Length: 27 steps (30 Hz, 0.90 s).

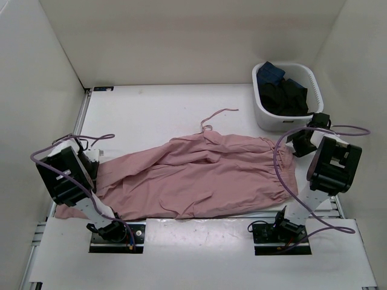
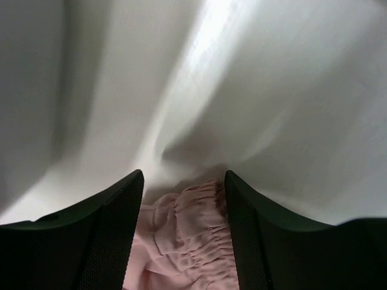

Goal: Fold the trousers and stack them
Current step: Fold the trousers

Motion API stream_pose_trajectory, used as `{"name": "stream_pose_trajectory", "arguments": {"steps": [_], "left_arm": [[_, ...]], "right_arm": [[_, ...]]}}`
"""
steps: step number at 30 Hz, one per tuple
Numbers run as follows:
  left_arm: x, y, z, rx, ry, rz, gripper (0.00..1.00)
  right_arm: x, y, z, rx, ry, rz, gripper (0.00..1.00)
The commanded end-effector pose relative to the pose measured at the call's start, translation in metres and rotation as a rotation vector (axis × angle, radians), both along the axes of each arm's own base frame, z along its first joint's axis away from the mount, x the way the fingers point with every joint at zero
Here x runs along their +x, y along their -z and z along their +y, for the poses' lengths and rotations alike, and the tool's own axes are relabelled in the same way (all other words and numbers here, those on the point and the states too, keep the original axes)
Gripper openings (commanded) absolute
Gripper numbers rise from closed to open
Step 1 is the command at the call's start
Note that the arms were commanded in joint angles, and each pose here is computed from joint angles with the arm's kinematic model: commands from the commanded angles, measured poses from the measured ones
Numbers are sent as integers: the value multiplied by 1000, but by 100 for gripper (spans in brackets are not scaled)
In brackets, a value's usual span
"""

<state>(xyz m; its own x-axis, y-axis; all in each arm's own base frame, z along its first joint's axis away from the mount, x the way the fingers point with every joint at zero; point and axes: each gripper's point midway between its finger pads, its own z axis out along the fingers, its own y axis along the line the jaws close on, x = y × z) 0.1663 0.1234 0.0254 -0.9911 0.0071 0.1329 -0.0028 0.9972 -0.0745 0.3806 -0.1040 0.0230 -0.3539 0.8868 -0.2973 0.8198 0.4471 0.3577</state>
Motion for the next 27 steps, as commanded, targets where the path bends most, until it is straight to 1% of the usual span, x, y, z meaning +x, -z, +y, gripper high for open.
{"name": "stream_pose_trajectory", "arguments": {"steps": [1,2,3,6,7,9,10,12,13,14,15,16,17,18,20,21,22,25,26,27], "left_arm": [[18,-20,11,49,6,-80,14],[21,-22,13,55,6,-90,14],[19,-23,12,51,6,-82,14],[21,-23,13,52,-3,-82,14],[21,-23,13,52,-3,-82,14],[21,-23,13,52,-3,-82,14],[21,-23,13,52,-3,-82,14],[23,-22,14,56,-3,-90,14],[25,-24,17,69,-2,-93,14],[24,-24,18,77,-1,-88,14],[31,-29,22,94,-2,-119,14],[41,-38,28,117,-2,-157,14],[51,-44,34,136,6,-190,14],[73,-61,47,180,6,-265,14],[101,-87,64,242,4,-369,14],[112,-97,70,260,-8,-402,14],[133,-126,84,316,-11,-479,14],[161,-165,100,390,-7,-571,14],[174,-189,103,421,-1,-633,14],[179,-199,107,441,12,-661,14]], "right_arm": [[-39,-1,16,27,-13,112,62],[-38,-5,18,17,-33,101,62],[-48,-2,19,18,-28,143,62],[-49,-4,19,10,-41,190,62],[-52,4,20,19,-42,216,62],[-51,12,20,24,-42,229,59],[-51,21,20,29,-42,242,49],[-49,28,19,33,-43,254,33],[-44,31,19,39,-55,251,22],[-39,28,17,34,-55,237,3],[-38,28,17,37,-46,236,0],[-28,20,11,12,-41,197,0],[-26,15,11,6,-41,182,0],[-10,-9,3,-41,-58,110,0],[4,-37,-4,-107,-79,42,0],[11,-62,-9,-147,-87,-16,0],[20,-87,-15,-194,-106,-64,0],[25,-146,-15,-264,-155,-193,0],[22,-158,-16,-273,-163,-222,0],[19,-181,-13,-289,-163,-277,0]]}}
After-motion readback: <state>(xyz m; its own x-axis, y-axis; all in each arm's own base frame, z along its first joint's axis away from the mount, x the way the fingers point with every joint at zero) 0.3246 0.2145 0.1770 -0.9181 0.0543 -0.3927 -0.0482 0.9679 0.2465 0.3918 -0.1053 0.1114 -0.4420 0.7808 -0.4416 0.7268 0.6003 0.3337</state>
